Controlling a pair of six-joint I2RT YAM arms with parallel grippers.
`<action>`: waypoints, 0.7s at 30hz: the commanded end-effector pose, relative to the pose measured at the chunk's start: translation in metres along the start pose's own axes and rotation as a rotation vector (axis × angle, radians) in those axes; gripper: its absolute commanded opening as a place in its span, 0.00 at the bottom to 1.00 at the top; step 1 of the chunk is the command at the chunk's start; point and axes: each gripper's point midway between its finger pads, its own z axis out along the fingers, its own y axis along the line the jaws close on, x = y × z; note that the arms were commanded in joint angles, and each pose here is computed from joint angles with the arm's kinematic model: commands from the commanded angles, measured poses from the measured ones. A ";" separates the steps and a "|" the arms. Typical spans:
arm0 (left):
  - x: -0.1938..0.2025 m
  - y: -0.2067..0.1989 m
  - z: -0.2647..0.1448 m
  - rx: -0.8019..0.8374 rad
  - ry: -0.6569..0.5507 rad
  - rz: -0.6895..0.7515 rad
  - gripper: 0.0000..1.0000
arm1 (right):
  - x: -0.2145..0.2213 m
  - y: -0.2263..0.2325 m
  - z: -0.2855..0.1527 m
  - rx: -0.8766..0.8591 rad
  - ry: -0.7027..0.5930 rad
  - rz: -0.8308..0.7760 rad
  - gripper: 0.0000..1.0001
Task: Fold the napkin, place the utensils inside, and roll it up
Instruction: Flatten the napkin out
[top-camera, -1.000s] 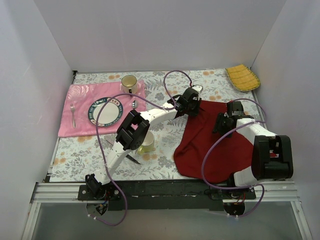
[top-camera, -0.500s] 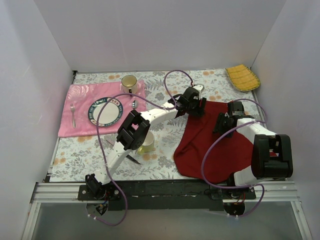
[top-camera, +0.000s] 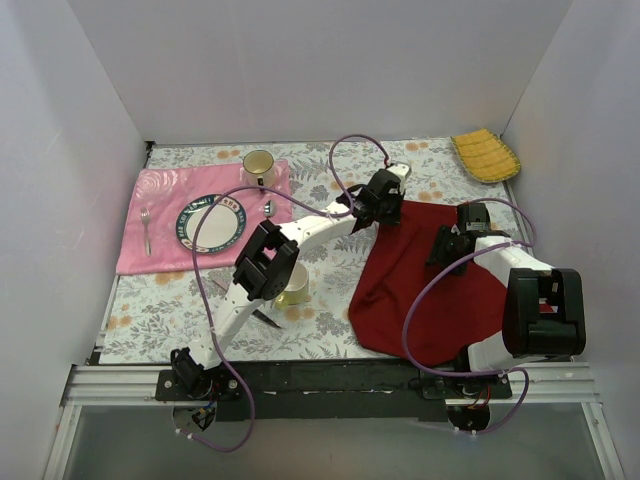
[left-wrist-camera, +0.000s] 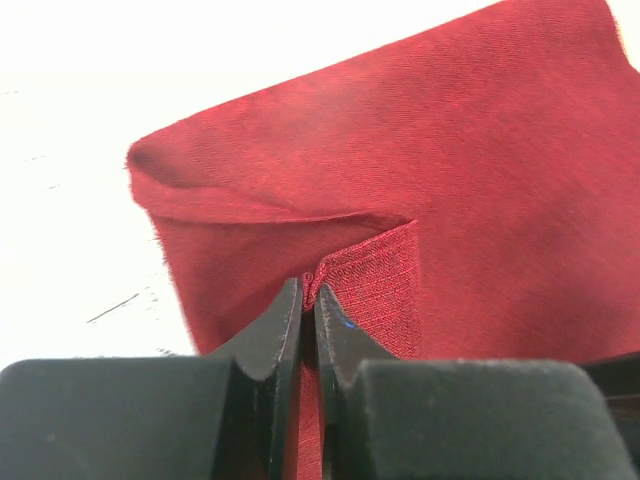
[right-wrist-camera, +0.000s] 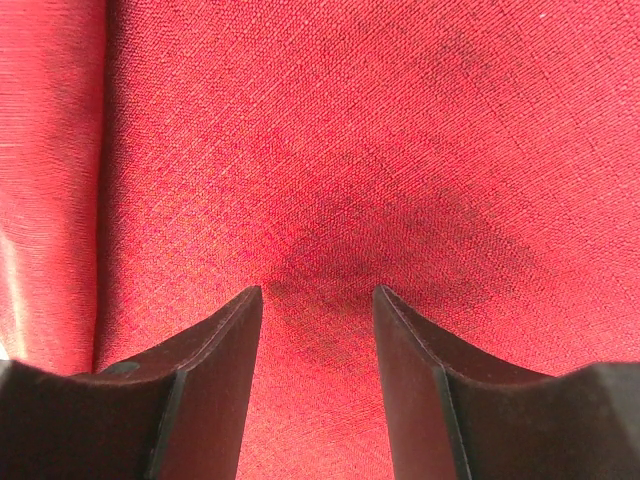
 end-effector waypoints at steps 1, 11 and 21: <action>-0.067 0.027 -0.054 -0.168 -0.139 -0.003 0.00 | 0.006 -0.011 0.006 0.043 0.018 0.017 0.57; -0.038 0.194 -0.161 -0.711 -0.077 -0.228 0.00 | -0.002 -0.041 0.007 0.169 -0.011 0.070 0.57; -0.047 0.192 -0.176 -0.635 -0.055 -0.242 0.66 | -0.078 0.032 -0.026 0.049 -0.222 -0.112 0.60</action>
